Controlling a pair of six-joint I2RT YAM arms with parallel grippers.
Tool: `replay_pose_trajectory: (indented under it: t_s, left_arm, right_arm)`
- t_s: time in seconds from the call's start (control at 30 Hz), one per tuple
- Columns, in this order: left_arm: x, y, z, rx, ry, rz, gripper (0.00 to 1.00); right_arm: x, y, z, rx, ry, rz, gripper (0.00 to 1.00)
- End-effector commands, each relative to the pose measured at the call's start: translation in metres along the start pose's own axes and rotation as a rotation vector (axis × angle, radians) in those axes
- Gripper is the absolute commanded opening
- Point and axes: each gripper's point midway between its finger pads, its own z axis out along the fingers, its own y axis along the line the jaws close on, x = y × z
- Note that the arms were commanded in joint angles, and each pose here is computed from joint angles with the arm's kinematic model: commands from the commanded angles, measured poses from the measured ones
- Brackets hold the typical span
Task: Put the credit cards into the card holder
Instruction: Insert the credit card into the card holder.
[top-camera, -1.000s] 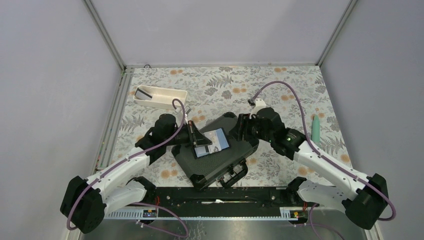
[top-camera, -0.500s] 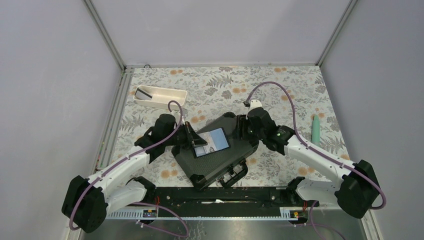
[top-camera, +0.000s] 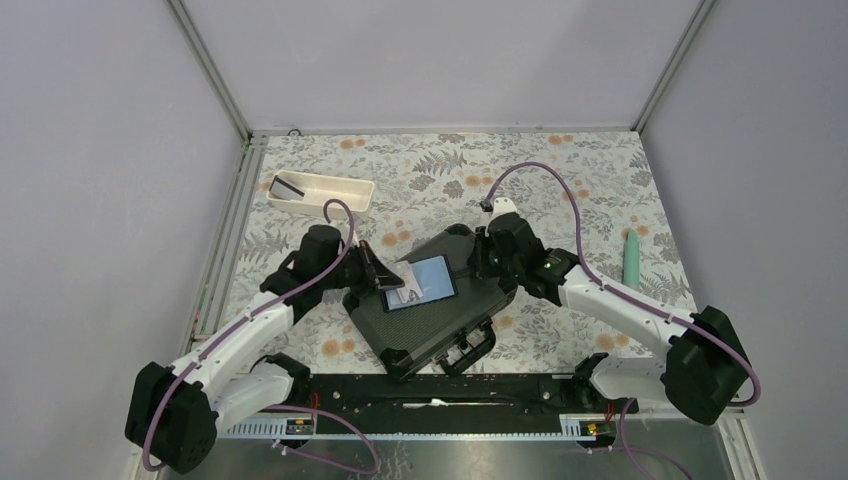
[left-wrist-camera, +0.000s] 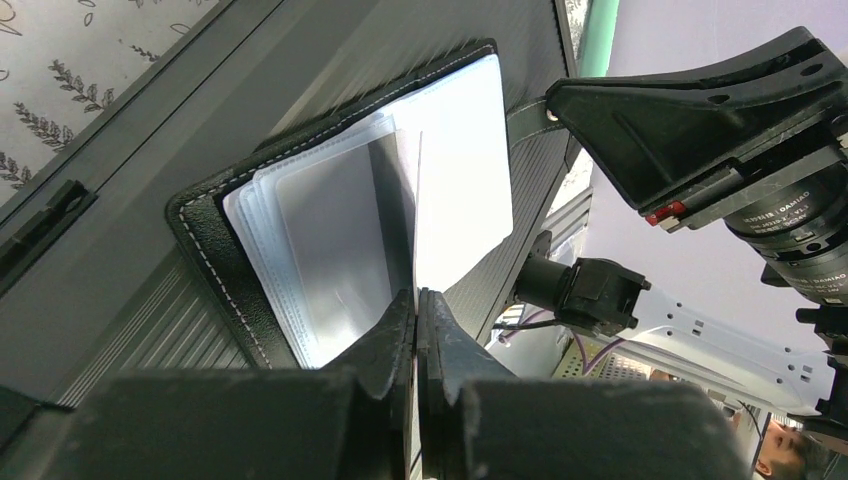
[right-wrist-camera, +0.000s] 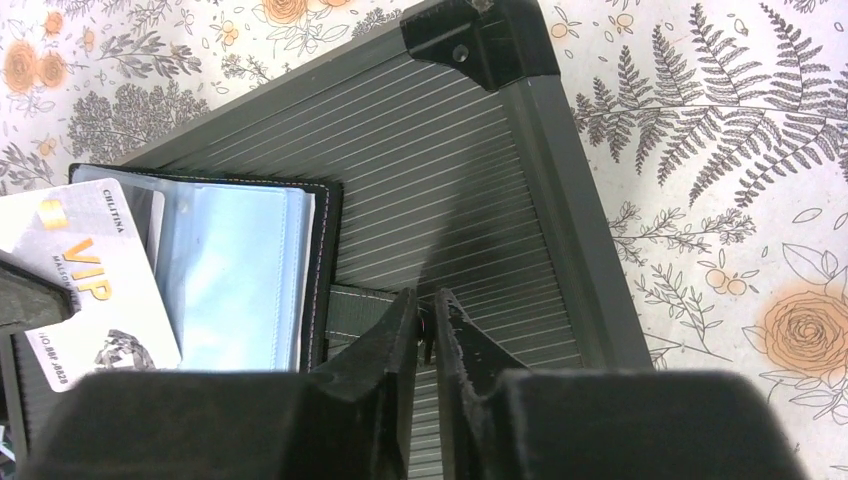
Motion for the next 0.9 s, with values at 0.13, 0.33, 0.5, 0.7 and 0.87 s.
replay_pose_trajectory:
  t_s: [0.13, 0.33, 0.5, 0.7, 0.87]
  left_arm:
    - [-0.009, -0.013, -0.007, 0.031, -0.007, 0.043, 0.0]
    - [-0.011, -0.014, -0.007, 0.044, 0.018, 0.05, 0.0]
    - [-0.01, -0.017, -0.003, 0.082, 0.033, 0.017, 0.0]
    - [-0.008, -0.015, 0.003, 0.095, 0.045, -0.009, 0.0]
    - [-0.007, -0.011, 0.003, 0.085, 0.045, -0.029, 0.0]
  right_arm:
    - [-0.022, 0.005, 0.003, -0.003, -0.056, -0.011, 0.01]
    - [-0.018, 0.002, 0.006, 0.014, -0.045, -0.013, 0.0]
    - [-0.017, 0.0, 0.006, 0.023, -0.042, -0.015, 0.0]
    - [-0.018, -0.001, 0.005, 0.027, -0.043, -0.015, 0.0]
    - [-0.019, -0.001, 0.006, 0.03, -0.045, -0.016, 0.0]
